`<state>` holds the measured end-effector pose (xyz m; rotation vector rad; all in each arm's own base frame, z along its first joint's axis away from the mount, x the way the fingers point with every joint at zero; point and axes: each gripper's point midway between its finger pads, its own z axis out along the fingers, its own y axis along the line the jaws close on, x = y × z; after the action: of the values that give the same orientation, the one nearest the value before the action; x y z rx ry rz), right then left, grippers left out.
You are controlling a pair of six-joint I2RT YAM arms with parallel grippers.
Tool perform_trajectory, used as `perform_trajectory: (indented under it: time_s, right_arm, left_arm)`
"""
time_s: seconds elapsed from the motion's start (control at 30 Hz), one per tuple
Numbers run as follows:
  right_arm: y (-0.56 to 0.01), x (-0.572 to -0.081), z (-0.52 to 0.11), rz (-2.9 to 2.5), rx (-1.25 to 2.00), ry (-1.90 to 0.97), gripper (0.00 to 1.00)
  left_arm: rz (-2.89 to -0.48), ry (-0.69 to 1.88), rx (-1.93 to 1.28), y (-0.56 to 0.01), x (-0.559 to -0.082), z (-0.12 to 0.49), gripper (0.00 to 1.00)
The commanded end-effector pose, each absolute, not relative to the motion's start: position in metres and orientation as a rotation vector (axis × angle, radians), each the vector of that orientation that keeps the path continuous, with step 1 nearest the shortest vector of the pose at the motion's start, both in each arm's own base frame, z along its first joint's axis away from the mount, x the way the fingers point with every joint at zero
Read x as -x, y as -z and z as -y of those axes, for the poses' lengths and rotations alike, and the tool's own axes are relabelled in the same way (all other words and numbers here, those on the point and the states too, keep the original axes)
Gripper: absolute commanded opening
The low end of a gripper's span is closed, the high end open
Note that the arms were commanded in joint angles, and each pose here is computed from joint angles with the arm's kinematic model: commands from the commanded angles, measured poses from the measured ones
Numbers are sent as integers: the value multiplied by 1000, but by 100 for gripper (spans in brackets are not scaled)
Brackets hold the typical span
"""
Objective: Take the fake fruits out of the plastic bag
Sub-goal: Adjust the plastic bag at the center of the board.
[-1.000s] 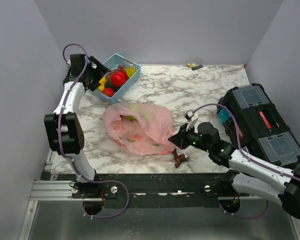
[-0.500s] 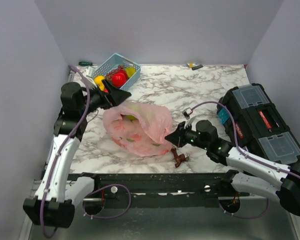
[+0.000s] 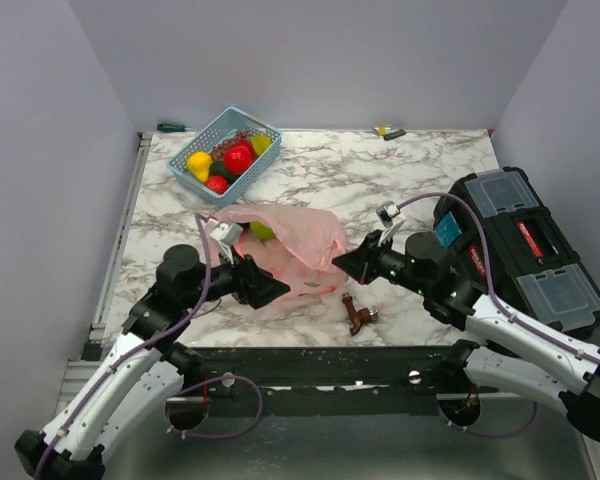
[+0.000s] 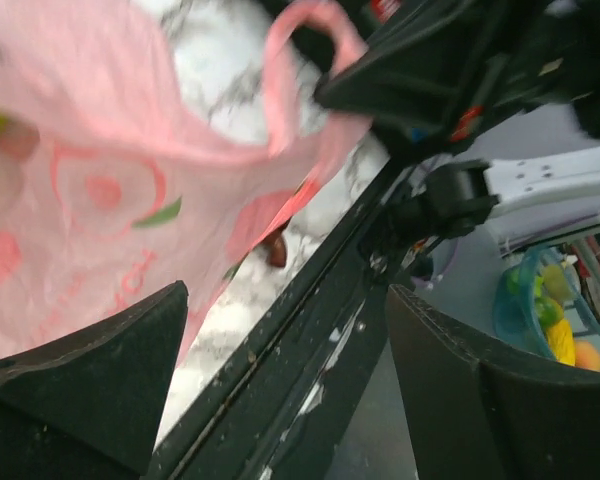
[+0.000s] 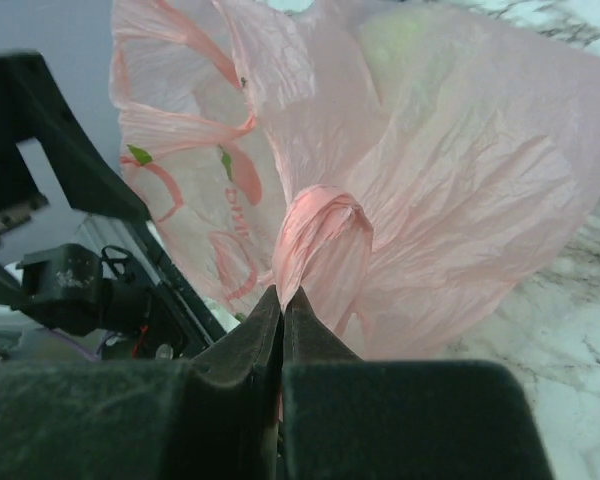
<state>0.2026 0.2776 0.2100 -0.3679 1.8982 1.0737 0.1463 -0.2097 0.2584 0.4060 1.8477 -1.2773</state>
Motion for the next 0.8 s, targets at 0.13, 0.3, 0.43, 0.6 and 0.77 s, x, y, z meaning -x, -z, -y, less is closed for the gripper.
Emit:
perform_trajectory:
  time_s: [0.13, 0.3, 0.43, 0.6, 0.77]
  right_arm:
    - [-189, -239, -228, -2065, 307, -585, 21]
    - [-205, -253, -213, -2077, 345, -401, 48]
    - [-230, -265, -215, -2025, 405, -336, 73]
    - [-224, -243, -281, -2007, 794, -497, 83]
    - [-177, -224, -325, -1962, 993, -317, 87]
  left_arm:
    - [-2056, 995, -185, -197, -198, 227, 76]
    - [-2097, 847, -83, -177, -223, 219, 68]
    - [-2073, 826, -94, -171, -231, 221, 67]
    - [-2093, 781, -90, -166, -239, 221, 67]
    - [-2063, 770, -56, -169, -240, 214, 66]
